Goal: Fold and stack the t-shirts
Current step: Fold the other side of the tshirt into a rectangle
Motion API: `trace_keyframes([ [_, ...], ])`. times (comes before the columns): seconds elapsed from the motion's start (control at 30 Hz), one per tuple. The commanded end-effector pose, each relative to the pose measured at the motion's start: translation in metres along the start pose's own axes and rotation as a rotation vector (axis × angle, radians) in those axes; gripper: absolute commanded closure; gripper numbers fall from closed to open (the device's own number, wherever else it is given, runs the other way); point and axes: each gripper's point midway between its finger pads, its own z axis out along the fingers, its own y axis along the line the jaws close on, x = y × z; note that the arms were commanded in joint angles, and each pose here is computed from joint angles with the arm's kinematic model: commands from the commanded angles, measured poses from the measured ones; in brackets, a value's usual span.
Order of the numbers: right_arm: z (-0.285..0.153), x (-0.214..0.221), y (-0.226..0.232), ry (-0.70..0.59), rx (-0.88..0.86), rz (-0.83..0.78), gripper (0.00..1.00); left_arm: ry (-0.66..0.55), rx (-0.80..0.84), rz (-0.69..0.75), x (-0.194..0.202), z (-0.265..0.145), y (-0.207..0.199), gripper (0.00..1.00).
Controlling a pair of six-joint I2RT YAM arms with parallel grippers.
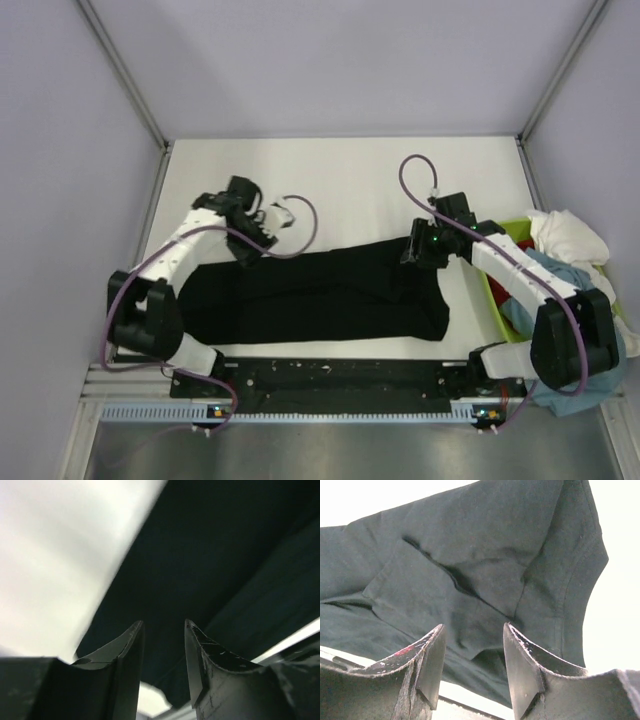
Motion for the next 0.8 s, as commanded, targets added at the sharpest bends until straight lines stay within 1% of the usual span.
trace_keyframes([
  [0.0,0.019,-0.016,0.004,0.007,-0.013,-0.035,0.51,-0.202,0.272,0.050,-0.106,0.019,-0.071,0.57],
  [0.13,0.040,-0.005,0.007,0.056,-0.080,0.004,0.54,-0.260,0.444,0.019,-0.180,0.027,-0.116,0.56],
  [0.23,0.042,0.012,0.006,0.093,-0.105,0.035,0.54,-0.335,0.537,0.011,-0.217,0.035,-0.154,0.55],
  [0.33,0.041,0.031,-0.004,0.113,-0.082,0.076,0.51,-0.323,0.596,0.016,-0.224,0.049,-0.185,0.52],
  [0.4,0.042,0.044,-0.008,0.140,-0.074,0.102,0.50,-0.273,0.608,0.023,-0.219,0.065,-0.199,0.51],
  [0.5,0.043,0.061,-0.012,0.184,-0.075,0.129,0.50,-0.178,0.637,0.021,-0.202,0.089,-0.217,0.51],
  [0.53,0.044,0.064,-0.012,0.195,-0.082,0.135,0.51,-0.154,0.635,0.021,-0.195,0.095,-0.220,0.51],
  [0.6,0.042,0.075,-0.011,0.228,-0.099,0.145,0.62,-0.121,0.606,0.024,-0.187,0.107,-0.219,0.51],
  [0.63,0.041,0.077,-0.011,0.230,-0.102,0.146,0.71,-0.113,0.590,0.030,-0.184,0.110,-0.216,0.51],
  [0.7,0.035,0.078,-0.011,0.223,-0.104,0.145,0.86,-0.117,0.583,0.042,-0.182,0.110,-0.215,0.53],
  [0.73,0.032,0.077,-0.010,0.214,-0.108,0.145,0.93,-0.121,0.590,0.048,-0.182,0.108,-0.217,0.56],
  [0.77,0.029,0.077,-0.009,0.211,-0.112,0.144,0.97,-0.127,0.600,0.056,-0.183,0.104,-0.218,0.62],
])
